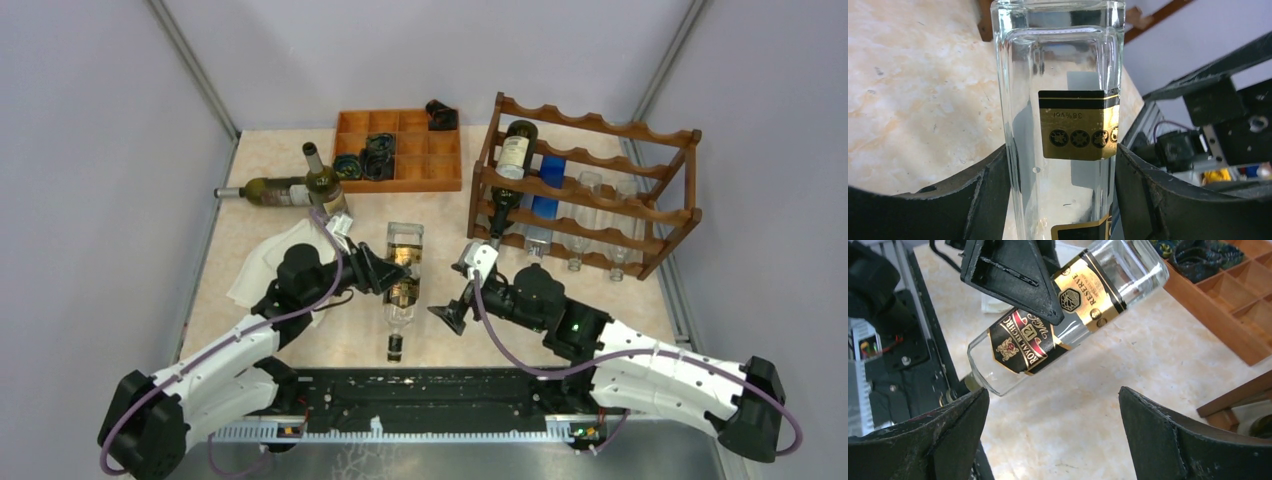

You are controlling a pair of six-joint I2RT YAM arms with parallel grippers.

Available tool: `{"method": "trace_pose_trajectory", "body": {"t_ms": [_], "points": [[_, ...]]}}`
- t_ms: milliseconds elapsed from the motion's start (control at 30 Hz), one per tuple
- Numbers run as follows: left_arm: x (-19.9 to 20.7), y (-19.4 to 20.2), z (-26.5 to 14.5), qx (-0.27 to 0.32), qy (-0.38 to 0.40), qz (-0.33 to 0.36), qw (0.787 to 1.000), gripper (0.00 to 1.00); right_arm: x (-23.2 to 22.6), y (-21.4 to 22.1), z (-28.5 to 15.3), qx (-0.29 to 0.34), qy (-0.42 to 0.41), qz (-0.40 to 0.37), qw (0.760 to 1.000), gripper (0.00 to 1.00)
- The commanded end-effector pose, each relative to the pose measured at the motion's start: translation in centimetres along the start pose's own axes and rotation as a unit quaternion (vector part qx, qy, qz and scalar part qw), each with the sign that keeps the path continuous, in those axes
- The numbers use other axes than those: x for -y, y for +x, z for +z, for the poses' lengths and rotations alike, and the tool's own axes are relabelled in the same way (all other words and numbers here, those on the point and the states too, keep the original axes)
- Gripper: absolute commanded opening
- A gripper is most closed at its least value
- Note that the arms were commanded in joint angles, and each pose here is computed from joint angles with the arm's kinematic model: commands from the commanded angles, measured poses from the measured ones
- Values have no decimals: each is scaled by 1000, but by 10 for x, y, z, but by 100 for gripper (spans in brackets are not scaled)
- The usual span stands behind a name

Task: Put the wine bottle on the wine rack
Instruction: Pick up the wine bottle from the center of the board.

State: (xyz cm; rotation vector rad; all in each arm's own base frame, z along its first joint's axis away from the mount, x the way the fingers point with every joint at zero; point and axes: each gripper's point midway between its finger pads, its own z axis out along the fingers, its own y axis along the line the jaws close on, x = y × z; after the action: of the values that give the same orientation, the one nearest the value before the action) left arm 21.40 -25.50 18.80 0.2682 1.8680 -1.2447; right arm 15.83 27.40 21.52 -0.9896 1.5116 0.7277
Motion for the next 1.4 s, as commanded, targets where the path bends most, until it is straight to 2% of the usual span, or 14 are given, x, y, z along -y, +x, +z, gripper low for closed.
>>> {"method": "trace_pose_trajectory", "body": {"t_ms": [0,167,300,433,600,733,933,1167,1267,1367], "points": [[34,-75,-8,163,43,-48,984,0,7,-21,10,63,50,117,990,98],[33,-99,-13,224,36,-79,971,0,1,-14,14,98,87,162,978,98],[35,-113,-11,250,34,-86,964,0,-8,4,24,81,99,203,971,98],[36,-123,-8,274,29,-89,957,0,-6,13,34,75,149,248,954,98],[34,-135,-5,304,17,-114,946,0,-8,16,51,74,170,262,947,98],[35,-142,-5,318,17,-148,936,0,-1,19,57,85,199,265,940,93],[39,-145,-2,326,23,-195,925,0,6,14,61,103,217,247,939,76],[42,-140,5,324,23,-226,918,0,5,5,68,110,215,229,943,63],[42,-141,4,329,20,-228,916,0,7,5,68,108,220,220,944,49],[41,-142,3,333,18,-229,914,0,8,9,67,100,227,219,944,46]]}}
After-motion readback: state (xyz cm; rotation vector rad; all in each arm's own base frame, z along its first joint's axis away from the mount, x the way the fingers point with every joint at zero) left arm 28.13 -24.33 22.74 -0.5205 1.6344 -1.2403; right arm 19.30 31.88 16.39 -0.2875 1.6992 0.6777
